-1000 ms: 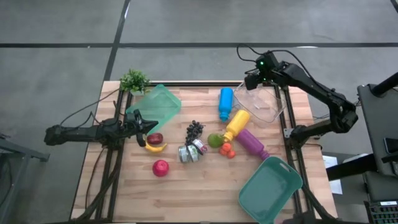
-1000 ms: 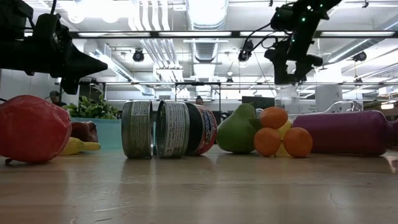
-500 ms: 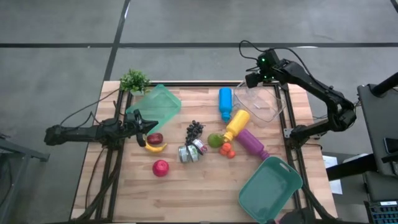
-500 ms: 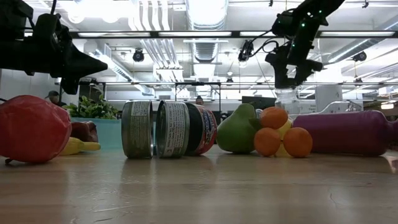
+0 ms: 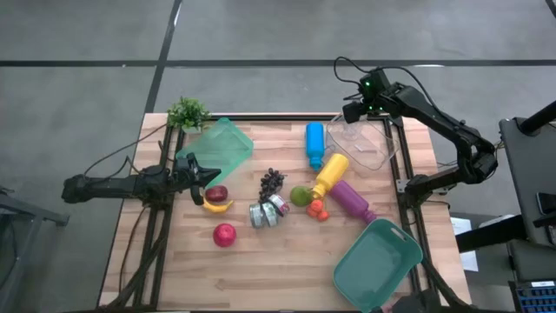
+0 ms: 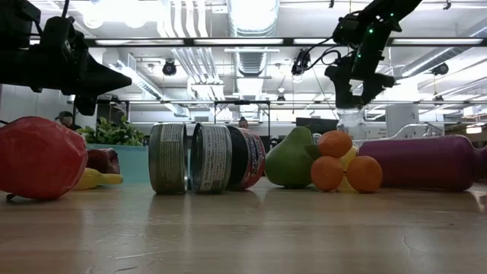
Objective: Pick & Place Food Item
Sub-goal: Put the transparent water bottle into the transparent bin, then put the blue water bottle into the transparent bin
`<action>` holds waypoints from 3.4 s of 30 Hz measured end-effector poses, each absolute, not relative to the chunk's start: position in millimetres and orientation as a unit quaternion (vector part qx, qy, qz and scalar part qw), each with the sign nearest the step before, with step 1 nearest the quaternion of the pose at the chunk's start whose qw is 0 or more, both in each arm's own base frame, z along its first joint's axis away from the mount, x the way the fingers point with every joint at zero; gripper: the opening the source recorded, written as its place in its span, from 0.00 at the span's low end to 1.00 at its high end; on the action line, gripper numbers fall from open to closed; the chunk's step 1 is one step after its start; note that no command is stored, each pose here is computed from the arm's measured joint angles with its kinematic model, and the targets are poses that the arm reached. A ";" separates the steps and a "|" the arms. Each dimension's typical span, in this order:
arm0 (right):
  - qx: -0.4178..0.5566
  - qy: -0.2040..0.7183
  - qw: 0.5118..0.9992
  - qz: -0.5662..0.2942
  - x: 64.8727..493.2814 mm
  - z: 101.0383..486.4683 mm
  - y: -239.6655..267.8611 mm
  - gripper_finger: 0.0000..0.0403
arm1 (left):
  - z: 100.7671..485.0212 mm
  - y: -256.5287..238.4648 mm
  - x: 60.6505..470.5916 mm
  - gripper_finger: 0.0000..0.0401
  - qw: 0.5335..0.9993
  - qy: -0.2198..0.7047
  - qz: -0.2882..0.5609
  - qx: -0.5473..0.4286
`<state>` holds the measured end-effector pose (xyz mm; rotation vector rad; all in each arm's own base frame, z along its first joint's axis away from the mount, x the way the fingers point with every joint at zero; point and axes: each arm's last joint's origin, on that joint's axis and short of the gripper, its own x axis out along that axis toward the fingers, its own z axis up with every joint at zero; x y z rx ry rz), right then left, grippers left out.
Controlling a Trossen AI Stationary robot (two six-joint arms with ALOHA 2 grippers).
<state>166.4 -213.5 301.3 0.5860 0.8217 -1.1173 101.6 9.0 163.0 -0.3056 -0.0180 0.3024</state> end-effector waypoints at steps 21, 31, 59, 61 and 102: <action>0.236 0.314 0.747 -0.536 150.6 343.8 -197.1 0.97 | 163.1 9.0 101.6 0.00 0.977 -0.009 0.150 -0.152; 0.241 0.283 0.757 -0.537 144.2 393.1 -173.0 0.97 | 163.1 9.0 101.6 0.00 0.977 -0.009 0.150 -0.152; 0.310 0.221 0.751 -0.539 201.7 365.0 -78.3 0.97 | 163.0 9.0 101.6 0.00 0.977 -0.009 0.150 -0.152; 0.335 0.219 0.740 -0.540 204.9 353.6 -70.5 0.97 | 163.0 9.0 101.6 0.00 0.977 -0.009 0.150 -0.152; 0.348 0.169 0.756 -0.527 312.3 266.6 19.4 0.97 | 163.0 9.0 101.6 0.00 0.977 -0.009 0.150 -0.152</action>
